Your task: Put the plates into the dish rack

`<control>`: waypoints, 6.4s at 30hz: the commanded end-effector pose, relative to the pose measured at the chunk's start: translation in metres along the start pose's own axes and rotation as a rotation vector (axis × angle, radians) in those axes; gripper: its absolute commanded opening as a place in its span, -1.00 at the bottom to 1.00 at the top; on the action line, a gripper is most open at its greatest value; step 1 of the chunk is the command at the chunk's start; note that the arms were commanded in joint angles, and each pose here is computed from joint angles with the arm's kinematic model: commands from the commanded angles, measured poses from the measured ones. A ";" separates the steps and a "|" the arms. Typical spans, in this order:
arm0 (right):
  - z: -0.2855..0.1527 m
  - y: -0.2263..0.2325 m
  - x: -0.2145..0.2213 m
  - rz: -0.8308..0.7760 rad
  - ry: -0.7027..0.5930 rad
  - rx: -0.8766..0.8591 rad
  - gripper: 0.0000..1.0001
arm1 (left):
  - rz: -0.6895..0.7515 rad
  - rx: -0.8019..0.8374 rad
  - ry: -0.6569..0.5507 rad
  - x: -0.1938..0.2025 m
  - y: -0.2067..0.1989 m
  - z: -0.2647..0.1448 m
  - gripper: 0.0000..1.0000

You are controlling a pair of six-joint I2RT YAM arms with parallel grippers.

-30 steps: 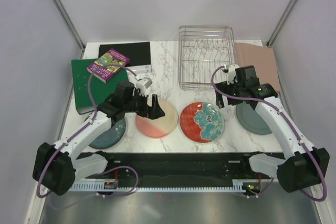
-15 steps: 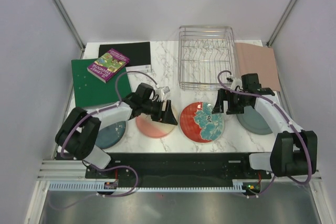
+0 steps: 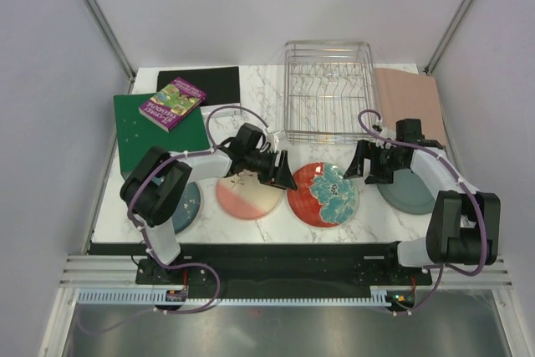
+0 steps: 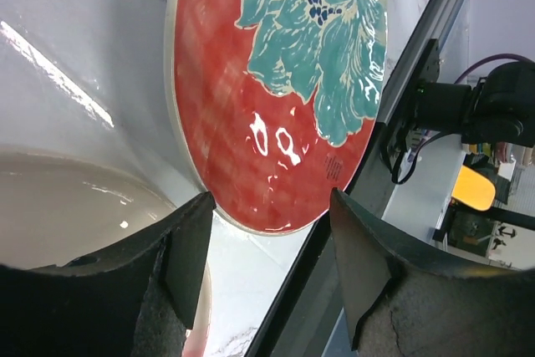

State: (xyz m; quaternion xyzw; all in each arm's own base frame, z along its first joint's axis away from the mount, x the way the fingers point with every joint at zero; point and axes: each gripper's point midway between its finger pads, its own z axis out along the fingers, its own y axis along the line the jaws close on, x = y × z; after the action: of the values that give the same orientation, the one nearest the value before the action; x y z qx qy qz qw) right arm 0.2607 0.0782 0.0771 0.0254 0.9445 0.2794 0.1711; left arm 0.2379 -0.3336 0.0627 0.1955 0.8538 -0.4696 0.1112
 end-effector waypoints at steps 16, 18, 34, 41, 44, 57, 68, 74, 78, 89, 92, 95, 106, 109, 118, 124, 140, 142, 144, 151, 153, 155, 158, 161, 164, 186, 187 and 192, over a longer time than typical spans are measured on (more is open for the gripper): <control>0.022 -0.006 0.006 0.016 0.030 -0.055 0.86 | 0.031 -0.088 0.006 -0.017 0.022 0.017 0.27; 0.024 -0.007 0.006 0.017 0.031 -0.058 0.85 | 0.034 -0.090 0.009 -0.021 0.024 0.020 0.26; 0.033 -0.009 0.014 0.023 0.057 -0.103 0.85 | 0.003 0.001 0.080 -0.005 0.024 0.035 -0.75; 0.027 0.003 0.010 -0.004 0.034 -0.155 0.85 | 0.030 0.118 0.061 -0.021 -0.001 0.015 -0.95; 0.027 0.010 0.012 -0.018 0.043 -0.211 0.85 | 0.043 0.146 0.048 -0.024 -0.009 0.003 -0.95; 0.043 0.025 0.028 0.011 0.169 -0.382 0.60 | 0.029 0.272 0.034 -0.033 -0.033 -0.009 -0.95; 0.049 0.029 0.028 -0.017 0.196 -0.418 -0.22 | 0.013 0.318 0.045 -0.038 -0.036 -0.005 -0.95; 0.040 0.036 0.022 -0.053 0.165 -0.426 -1.00 | 0.004 0.242 0.010 -0.044 -0.020 -0.004 -0.60; 0.020 0.054 0.008 -0.103 0.137 -0.474 -1.00 | 0.013 0.173 -0.014 -0.046 -0.011 -0.027 -0.14; -0.073 0.115 -0.010 -0.570 0.207 -0.504 -1.00 | 0.200 -0.003 -0.141 -0.046 -0.002 -0.136 0.34; -0.094 0.128 -0.040 -0.641 0.145 -0.441 -1.00 | 0.255 -0.058 -0.161 -0.044 0.001 -0.142 0.43; -0.110 0.147 -0.087 -0.685 0.041 -0.399 -1.00 | 0.244 -0.117 -0.182 -0.054 0.008 -0.144 0.43; -0.158 0.143 -0.328 -0.442 -0.663 -0.034 -1.00 | 0.278 -0.208 -0.254 -0.088 0.016 -0.152 0.41; -0.190 0.143 -0.377 -0.367 -0.920 0.053 -1.00 | 0.258 -0.201 -0.260 -0.086 0.017 -0.150 0.40; -0.237 0.128 -0.426 -0.246 -1.325 0.562 -1.00 | 0.295 -0.217 -0.305 -0.092 0.009 -0.158 0.39; -0.235 0.138 -0.436 -0.259 -1.384 0.793 -1.00 | 0.276 -0.210 -0.294 -0.092 0.013 -0.154 0.38; -0.163 0.083 -0.426 -0.288 -1.140 0.968 -1.00 | 0.243 -0.195 -0.278 -0.090 0.018 -0.148 0.38; -0.158 0.080 -0.425 -0.299 -1.122 0.978 -1.00 | 0.241 -0.194 -0.276 -0.090 0.018 -0.147 0.38; -0.150 0.076 -0.423 -0.306 -1.097 0.986 -1.00 | 0.238 -0.195 -0.275 -0.089 0.019 -0.147 0.38; -0.117 0.054 -0.411 -0.302 -0.991 1.006 -1.00 | 0.233 -0.199 -0.270 -0.087 0.021 -0.146 0.38; -0.107 0.048 -0.408 -0.300 -0.967 1.013 -1.00 | 0.232 -0.204 -0.271 -0.087 0.022 -0.146 0.38; -0.101 0.043 -0.406 -0.293 -0.951 1.022 -1.00 | 0.234 -0.204 -0.273 -0.088 0.021 -0.146 0.38; -0.089 0.037 -0.404 -0.294 -0.923 1.027 -1.00 | 0.234 -0.207 -0.273 -0.088 0.022 -0.146 0.38; -0.073 0.029 -0.403 -0.297 -0.890 1.023 -1.00 | 0.231 -0.211 -0.273 -0.088 0.023 -0.146 0.39; -0.061 0.023 -0.401 -0.298 -0.862 1.022 -0.90 | 0.219 -0.218 -0.270 -0.087 0.026 -0.146 0.39; -0.085 0.157 -0.251 -0.628 -0.679 0.406 0.72 | 0.101 -0.596 -0.180 -0.043 0.103 -0.198 0.38; -0.070 0.177 -0.225 -0.684 -0.611 0.226 0.72 | 0.094 -0.594 -0.169 -0.042 0.109 -0.201 0.33; -0.033 0.184 -0.125 -0.638 -0.387 -0.048 0.77 | 0.077 -0.592 -0.091 -0.026 0.138 -0.200 0.22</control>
State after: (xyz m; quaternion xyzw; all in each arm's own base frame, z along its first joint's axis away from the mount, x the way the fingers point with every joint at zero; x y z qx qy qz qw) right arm 0.4148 0.1484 0.2964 -0.1707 0.8278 0.0582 0.5312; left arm 0.3241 -0.1159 0.0902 0.1263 0.9354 -0.2216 0.2449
